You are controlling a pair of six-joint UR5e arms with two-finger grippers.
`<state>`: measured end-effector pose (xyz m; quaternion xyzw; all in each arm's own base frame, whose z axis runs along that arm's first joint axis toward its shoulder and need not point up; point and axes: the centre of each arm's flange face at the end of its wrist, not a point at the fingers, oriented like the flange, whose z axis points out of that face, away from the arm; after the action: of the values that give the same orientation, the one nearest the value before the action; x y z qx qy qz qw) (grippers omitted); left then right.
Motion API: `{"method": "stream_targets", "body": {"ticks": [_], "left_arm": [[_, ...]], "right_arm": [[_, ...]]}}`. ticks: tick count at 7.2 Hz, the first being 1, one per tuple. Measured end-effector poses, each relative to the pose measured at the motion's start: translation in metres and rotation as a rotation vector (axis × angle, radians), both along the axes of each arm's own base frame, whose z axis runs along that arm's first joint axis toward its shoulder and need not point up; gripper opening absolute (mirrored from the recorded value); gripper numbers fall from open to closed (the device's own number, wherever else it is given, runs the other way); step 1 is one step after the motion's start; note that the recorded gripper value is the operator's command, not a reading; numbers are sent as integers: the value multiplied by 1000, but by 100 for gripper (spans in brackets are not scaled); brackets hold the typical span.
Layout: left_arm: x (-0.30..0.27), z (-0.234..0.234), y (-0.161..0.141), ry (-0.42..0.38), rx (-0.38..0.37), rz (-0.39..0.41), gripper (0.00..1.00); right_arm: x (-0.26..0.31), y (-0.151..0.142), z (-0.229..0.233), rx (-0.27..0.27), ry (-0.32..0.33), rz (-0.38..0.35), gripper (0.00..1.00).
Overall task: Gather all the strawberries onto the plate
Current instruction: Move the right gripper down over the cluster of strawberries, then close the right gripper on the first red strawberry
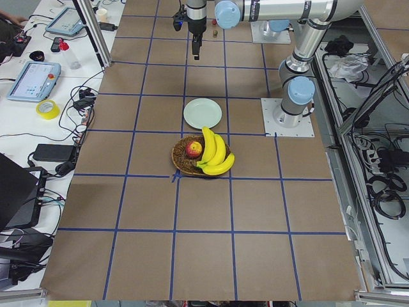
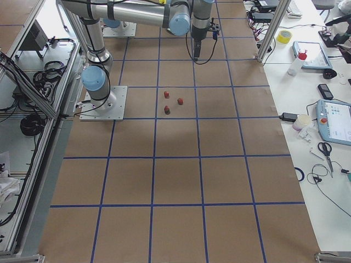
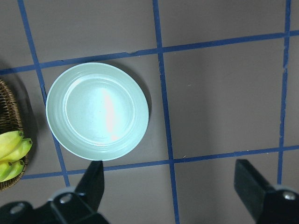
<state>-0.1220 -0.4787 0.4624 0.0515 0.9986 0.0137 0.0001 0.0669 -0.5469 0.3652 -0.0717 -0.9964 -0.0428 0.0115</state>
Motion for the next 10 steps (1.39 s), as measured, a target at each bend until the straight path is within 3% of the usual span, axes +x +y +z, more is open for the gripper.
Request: {"method": "stream_targets", "body": {"ticks": [2, 4, 5, 7, 8, 9, 10], "left_arm": [[0, 0, 0, 1, 0, 0, 100], [-1, 0, 0, 3, 0, -1, 100], [-1, 0, 0, 3, 0, -1, 100], [-1, 0, 0, 4, 0, -1, 100], [-1, 0, 0, 4, 0, -1, 100], [-3, 0, 0, 3, 0, -5, 100], [-6, 0, 1, 0, 0, -11, 100]], "right_arm": [[-49, 20, -62, 5, -10, -15, 100], [-55, 54, -126, -56, -12, 7, 99], [-51, 66, -147, -79, -29, 14, 93], [-48, 76, -175, -60, -47, 21, 89], [-48, 79, -182, -55, -39, 24, 84], [-49, 82, -187, -51, -21, 26, 73], [-51, 83, -189, -49, -2, 30, 50]]}}
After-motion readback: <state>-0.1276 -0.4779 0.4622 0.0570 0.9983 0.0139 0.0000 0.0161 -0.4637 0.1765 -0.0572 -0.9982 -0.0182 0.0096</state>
